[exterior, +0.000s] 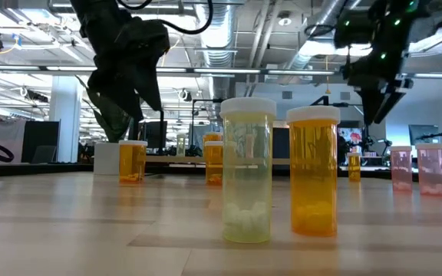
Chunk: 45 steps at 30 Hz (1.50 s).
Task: Pick and place medicine bottles onto shelf by color
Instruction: Put the bottom pink pill bottle on the shelf aligned with the other pink pill bottle
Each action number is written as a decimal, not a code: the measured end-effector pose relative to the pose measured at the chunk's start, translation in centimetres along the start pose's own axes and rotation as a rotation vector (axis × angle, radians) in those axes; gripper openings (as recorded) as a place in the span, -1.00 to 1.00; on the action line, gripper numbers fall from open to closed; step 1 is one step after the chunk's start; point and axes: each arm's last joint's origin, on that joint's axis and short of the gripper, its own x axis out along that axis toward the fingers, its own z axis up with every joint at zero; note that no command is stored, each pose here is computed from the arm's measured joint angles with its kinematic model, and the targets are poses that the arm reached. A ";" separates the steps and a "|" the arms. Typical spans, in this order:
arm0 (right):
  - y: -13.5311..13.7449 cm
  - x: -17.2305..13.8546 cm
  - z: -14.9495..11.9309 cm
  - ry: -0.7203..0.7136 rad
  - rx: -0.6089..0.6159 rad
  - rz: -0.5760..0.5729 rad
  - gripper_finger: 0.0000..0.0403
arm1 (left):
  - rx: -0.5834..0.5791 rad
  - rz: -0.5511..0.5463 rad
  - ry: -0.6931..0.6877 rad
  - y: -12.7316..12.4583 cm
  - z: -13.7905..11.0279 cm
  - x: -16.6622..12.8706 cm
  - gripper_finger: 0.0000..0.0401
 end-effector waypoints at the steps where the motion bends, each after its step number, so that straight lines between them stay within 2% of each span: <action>1: -0.2 0.4 0.3 0.014 -0.001 -0.011 0.21 | -0.002 -0.006 -0.006 -0.1 0.1 0.0 0.46; 4: -0.5 1.5 0.7 0.072 -0.015 0.010 0.21 | -0.007 -0.010 -0.010 -0.1 0.1 0.0 0.46; 12: -0.4 3.1 1.4 0.163 -0.105 0.242 0.21 | -0.001 -0.009 -0.010 -0.1 0.1 0.0 0.46; 16: 0.4 2.7 0.5 0.254 -0.149 0.389 0.21 | 0.014 -0.008 -0.003 -0.3 -0.2 -0.1 0.46; 18: 1.0 2.1 -0.1 0.302 -0.143 0.421 0.21 | 0.021 -0.011 -0.002 -0.4 -0.3 -0.1 0.46; 21: 2.4 1.4 -0.8 0.319 -0.108 0.399 0.21 | 0.030 -0.005 -0.013 -0.6 -0.5 -0.2 0.46; 26: 5.6 -0.1 -2.5 0.318 -0.124 0.377 0.21 | 0.037 -0.002 -0.024 -0.8 -0.8 -0.4 0.46; 33: 9.3 -2.3 -6.4 0.374 0.006 0.320 0.21 | 0.053 -0.019 -0.020 -1.4 -1.4 -0.6 0.46; 41: 11.3 -4.0 -9.6 0.374 0.113 0.301 0.21 | 0.062 -0.009 -0.037 -1.6 -1.5 -0.7 0.46; 45: 12.0 -3.9 -10.2 0.338 0.096 0.283 0.21 | 0.062 -0.007 -0.040 -1.6 -1.5 -0.7 0.46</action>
